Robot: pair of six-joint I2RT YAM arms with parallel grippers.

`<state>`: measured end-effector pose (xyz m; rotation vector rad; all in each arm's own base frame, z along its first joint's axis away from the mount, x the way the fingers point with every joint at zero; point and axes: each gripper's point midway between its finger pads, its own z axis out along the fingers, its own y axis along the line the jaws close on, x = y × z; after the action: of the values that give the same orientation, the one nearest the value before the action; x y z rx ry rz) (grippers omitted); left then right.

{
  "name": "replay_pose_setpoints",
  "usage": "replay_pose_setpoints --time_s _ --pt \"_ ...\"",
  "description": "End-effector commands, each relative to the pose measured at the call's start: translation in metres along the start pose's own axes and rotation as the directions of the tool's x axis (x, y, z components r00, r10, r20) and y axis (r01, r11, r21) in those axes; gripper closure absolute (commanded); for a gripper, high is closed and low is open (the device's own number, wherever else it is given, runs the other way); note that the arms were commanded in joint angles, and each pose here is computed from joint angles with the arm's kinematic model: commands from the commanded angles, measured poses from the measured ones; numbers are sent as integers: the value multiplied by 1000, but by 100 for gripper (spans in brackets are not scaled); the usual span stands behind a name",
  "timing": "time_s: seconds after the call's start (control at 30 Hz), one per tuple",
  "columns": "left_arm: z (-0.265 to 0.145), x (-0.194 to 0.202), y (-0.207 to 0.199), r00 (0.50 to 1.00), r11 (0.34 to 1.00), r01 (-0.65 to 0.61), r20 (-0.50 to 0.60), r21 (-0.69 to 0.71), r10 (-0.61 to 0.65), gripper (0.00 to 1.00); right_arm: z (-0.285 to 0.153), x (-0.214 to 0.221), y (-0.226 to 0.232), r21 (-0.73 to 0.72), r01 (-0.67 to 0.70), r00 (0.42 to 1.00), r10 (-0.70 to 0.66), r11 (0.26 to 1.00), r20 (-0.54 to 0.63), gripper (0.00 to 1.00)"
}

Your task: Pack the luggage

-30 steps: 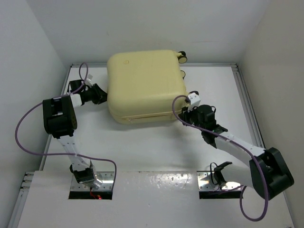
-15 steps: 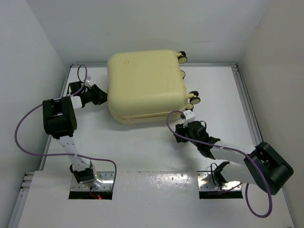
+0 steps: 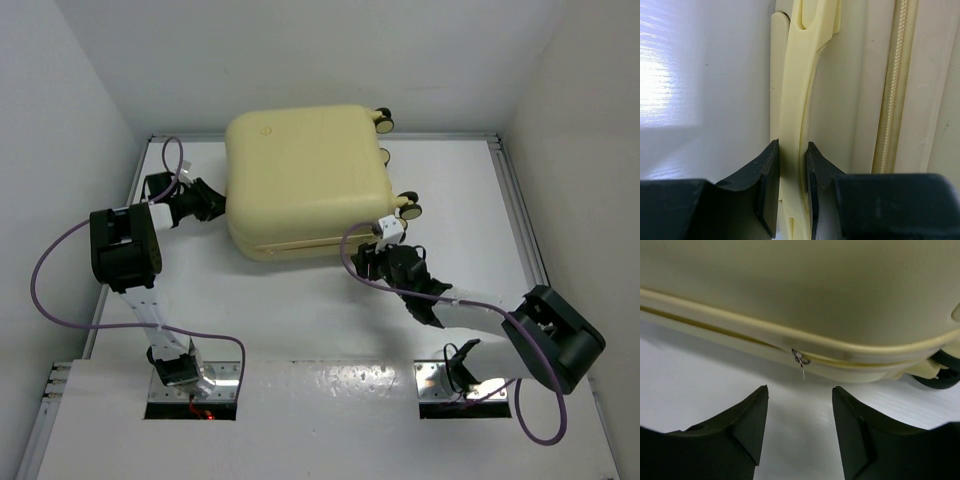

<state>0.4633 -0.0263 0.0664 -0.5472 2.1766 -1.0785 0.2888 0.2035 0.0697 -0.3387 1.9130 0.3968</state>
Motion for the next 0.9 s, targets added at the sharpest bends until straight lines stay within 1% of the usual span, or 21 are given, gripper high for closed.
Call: replay_pose_setpoints --time_s 0.0,0.2,0.3,0.37,0.47,0.5,0.53,0.63,0.67,0.8,0.83,0.87 --pt "-12 -3 31 995 990 95 39 -104 -91 100 9 -39 12 -21 -6 993 8 1000 119 45" --pt "-11 -3 33 994 989 104 40 -104 -100 100 18 -41 -5 44 -28 993 23 999 115 45" --pt "-10 -5 32 994 989 107 45 -100 -103 100 23 -46 -7 41 -35 992 30 999 125 45" --pt "-9 -6 33 994 989 107 45 -100 -103 100 27 -52 -4 26 -37 990 33 999 135 48" --pt "-9 -10 31 994 990 101 50 -96 -97 100 31 -55 -2 22 -31 990 27 999 142 58" --pt "-7 -8 34 994 989 107 45 -100 -103 100 32 -57 -2 23 -31 989 27 999 146 66" --pt "-7 -8 34 994 989 107 45 -100 -103 100 32 -57 -2 20 -32 989 28 999 146 71" --pt "-7 -8 33 993 988 116 46 -99 -112 100 33 -63 0 12 -34 987 31 999 158 82" --pt "-7 -9 33 993 989 110 51 -95 -106 100 32 -67 3 -1 -37 985 37 999 168 83" --pt "-7 -5 35 993 988 117 45 -100 -113 100 30 -77 4 -5 -28 981 29 1000 194 83" --pt "-7 -5 35 991 987 126 46 -100 -122 100 29 -80 5 -10 -24 979 25 1000 202 87" --pt "-7 -7 34 992 988 120 51 -96 -116 100 29 -81 5 -9 -22 978 23 1000 206 87"
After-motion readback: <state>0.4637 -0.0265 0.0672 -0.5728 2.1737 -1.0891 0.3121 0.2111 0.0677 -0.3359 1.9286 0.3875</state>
